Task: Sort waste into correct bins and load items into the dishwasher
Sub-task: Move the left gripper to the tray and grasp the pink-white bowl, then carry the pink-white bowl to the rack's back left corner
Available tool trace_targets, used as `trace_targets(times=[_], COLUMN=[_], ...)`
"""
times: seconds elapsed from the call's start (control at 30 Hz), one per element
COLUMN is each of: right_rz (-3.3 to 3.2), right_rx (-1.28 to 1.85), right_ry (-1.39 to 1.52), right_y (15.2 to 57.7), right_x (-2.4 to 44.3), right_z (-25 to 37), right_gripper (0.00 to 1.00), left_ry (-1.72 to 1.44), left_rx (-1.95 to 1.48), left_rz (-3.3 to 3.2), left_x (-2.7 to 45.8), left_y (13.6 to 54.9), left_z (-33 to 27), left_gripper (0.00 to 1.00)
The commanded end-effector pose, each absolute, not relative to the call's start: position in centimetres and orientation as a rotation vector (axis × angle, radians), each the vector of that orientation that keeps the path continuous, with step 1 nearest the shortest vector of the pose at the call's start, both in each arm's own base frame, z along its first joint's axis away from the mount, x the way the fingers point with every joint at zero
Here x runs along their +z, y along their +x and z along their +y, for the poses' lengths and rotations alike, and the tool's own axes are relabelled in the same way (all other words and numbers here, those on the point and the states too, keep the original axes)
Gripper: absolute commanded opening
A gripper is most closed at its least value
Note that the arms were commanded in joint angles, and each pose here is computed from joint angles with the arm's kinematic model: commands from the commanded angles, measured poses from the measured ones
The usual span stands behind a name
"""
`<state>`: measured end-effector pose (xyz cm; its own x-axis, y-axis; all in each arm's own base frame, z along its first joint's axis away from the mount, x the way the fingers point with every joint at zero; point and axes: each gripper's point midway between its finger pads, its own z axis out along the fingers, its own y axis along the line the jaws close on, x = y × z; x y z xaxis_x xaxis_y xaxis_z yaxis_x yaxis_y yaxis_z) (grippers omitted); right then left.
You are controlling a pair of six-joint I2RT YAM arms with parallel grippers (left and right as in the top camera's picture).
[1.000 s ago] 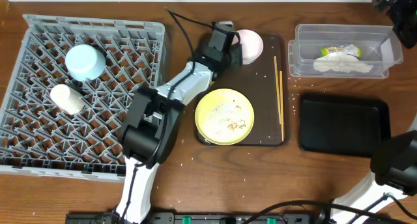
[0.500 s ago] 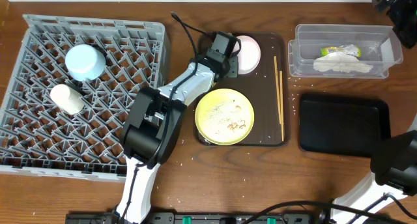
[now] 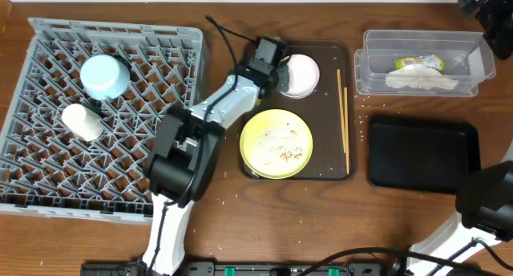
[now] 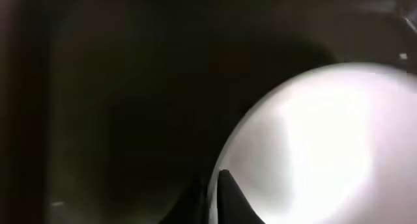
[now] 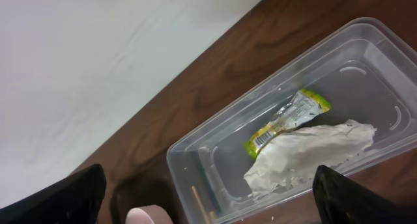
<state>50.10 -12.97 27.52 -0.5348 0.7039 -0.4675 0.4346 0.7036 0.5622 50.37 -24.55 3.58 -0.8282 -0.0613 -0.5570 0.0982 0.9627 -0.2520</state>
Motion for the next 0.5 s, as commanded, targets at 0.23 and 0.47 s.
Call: trace_targets(times=[0.23, 0.47], right_rz=[2.194, 2.194], right_rx=[0.49, 0.49], right_ry=[0.871, 0.871], right_y=[49.7, 49.7], right_x=[28.4, 28.4], right_z=[-13.3, -13.3], right_gripper=[0.99, 0.99], left_ry=[0.185, 0.141], left_rx=[-0.044, 0.629], left_rz=[2.247, 2.222], left_x=[18.1, 23.7], left_y=[52.6, 50.1], left_z=[-14.9, -0.7], left_gripper=[0.08, 0.08])
